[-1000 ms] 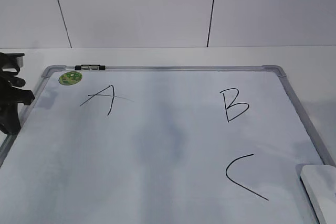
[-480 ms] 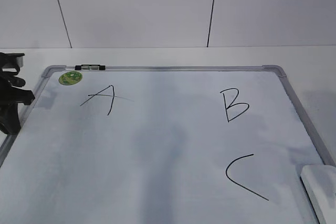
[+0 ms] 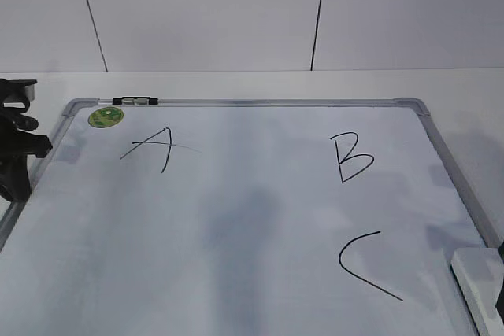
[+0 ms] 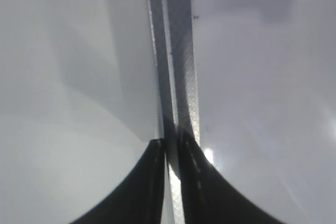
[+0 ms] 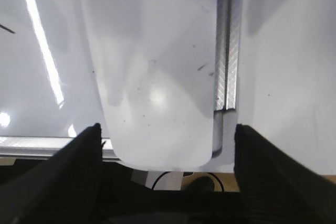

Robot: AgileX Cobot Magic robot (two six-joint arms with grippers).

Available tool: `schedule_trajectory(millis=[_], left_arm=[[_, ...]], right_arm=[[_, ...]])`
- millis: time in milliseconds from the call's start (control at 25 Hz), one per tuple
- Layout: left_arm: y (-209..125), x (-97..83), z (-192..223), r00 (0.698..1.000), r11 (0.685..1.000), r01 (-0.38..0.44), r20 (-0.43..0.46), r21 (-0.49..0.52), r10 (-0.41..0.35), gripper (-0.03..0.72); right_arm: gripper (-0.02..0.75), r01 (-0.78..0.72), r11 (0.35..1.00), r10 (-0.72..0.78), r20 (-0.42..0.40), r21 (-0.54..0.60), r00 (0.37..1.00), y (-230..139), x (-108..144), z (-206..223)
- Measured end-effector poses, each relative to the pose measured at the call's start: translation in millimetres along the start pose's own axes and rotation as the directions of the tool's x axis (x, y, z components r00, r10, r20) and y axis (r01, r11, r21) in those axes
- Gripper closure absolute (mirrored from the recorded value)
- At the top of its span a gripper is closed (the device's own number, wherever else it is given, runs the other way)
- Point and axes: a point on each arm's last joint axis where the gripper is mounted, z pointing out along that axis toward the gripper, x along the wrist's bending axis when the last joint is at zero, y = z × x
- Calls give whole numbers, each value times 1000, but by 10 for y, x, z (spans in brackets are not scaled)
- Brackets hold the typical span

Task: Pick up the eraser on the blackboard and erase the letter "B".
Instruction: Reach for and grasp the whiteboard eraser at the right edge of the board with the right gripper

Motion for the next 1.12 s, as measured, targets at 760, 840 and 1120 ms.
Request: schedule_trajectory(millis=[760, 840, 1120], left_arm=[[0, 0, 0, 1000, 1000, 0, 0, 0, 0, 618], [0, 0, 0, 1000, 1000, 0, 0, 0, 0, 617], [0, 0, 0, 1000, 1000, -2, 0, 0, 2, 613]], right_arm=[[71, -8, 998, 7, -21, -66, 1000, 171, 14, 112], [71, -13, 998, 11, -25, -62, 1000, 184, 17, 131], [71, -22, 999, 22, -25, -27, 999, 238, 12, 232]])
